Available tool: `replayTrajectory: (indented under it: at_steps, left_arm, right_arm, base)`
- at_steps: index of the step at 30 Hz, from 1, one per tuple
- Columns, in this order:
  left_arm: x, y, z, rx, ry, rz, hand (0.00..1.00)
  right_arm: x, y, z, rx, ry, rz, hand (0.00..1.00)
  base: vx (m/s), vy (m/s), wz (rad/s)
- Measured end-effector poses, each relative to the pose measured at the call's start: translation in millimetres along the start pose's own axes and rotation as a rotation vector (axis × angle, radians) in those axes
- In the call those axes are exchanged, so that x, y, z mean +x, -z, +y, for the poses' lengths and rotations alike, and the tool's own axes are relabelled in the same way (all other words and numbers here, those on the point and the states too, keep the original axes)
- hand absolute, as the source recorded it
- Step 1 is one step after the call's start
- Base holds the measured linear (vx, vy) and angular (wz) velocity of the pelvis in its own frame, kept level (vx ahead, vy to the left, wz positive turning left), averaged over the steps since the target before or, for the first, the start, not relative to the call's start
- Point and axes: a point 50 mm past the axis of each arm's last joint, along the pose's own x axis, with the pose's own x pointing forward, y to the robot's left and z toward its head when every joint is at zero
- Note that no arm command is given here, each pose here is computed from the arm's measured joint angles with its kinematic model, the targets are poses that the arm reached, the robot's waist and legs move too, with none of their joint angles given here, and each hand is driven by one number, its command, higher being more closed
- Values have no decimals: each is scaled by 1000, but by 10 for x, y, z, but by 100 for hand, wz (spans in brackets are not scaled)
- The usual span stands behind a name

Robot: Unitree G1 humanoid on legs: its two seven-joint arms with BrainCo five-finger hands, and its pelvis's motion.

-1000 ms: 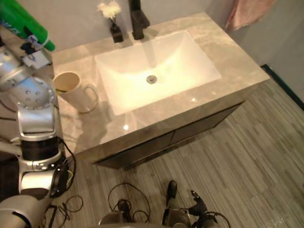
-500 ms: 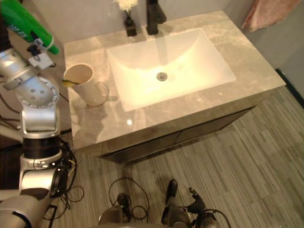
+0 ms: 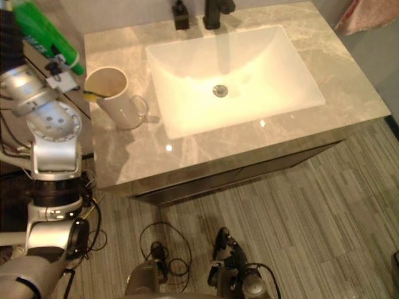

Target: Organize washtable

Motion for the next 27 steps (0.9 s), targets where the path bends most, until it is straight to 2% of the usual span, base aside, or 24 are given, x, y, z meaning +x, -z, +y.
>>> replayTrajectory:
  at_steps: [8,27]
  left_arm:
    - [84,-36,-131,-30,12,-12,100]
    - [116,-42,-129,-56,1,-1,100]
  right_arm:
    - [34,-75,-3,2,4,-29,0]
    - [70,-217,-29,9,14,-89,0]
  base:
    - [0,0,0]
    - [-4,38,-2]
